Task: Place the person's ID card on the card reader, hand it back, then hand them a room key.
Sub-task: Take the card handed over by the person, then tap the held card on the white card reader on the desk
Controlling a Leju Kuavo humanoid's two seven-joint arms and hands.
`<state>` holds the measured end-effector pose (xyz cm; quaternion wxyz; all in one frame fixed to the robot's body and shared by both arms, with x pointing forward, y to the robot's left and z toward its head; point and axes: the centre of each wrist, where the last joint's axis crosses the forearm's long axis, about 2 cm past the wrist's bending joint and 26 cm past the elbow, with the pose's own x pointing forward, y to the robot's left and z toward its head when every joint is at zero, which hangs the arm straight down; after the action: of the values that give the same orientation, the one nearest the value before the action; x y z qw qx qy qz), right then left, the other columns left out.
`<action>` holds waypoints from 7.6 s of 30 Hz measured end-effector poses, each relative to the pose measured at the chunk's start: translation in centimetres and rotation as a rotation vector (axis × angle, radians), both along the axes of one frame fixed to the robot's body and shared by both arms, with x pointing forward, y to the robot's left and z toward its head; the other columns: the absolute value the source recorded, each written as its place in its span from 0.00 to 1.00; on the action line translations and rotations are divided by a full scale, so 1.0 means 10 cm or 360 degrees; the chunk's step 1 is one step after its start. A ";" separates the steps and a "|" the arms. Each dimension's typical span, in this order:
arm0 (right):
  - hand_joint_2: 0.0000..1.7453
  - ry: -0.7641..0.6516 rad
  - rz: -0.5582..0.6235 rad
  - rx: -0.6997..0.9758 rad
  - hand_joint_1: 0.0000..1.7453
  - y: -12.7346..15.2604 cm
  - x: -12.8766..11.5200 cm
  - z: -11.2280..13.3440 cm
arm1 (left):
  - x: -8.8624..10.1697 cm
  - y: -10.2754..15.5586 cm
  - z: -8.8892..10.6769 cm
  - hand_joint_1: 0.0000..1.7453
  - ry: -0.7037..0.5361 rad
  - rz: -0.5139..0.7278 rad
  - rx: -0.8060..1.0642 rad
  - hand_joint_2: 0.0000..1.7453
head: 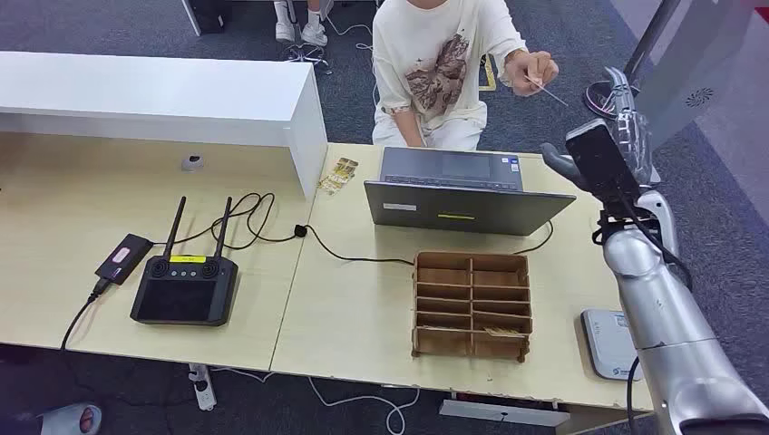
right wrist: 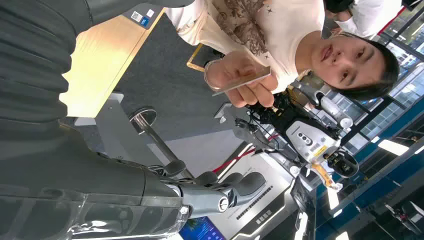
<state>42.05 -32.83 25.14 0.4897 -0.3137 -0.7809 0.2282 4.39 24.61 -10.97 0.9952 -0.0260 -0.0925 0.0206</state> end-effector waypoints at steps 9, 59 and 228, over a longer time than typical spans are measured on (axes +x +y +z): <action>1.00 -0.0001 0.0003 -0.0001 0.00 0.01 0.00 0.00 | 0.00 0.00 0.00 0.00 0.0000 0.0000 0.0000 0.00; 1.00 -0.0342 -0.0559 -0.1151 0.00 0.04 0.33 0.21 | 0.05 -0.05 0.01 0.00 0.0003 -0.0039 -0.0004 0.00; 1.00 0.1111 0.0295 0.0681 1.00 -2.31 -1.29 -0.53 | -0.03 0.05 -0.01 0.00 0.0061 0.0070 0.0043 0.00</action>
<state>29.11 -55.91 19.86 0.7564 -0.0373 -0.6228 0.1965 4.06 25.08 -11.04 0.9963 -0.0101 -0.0741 0.0418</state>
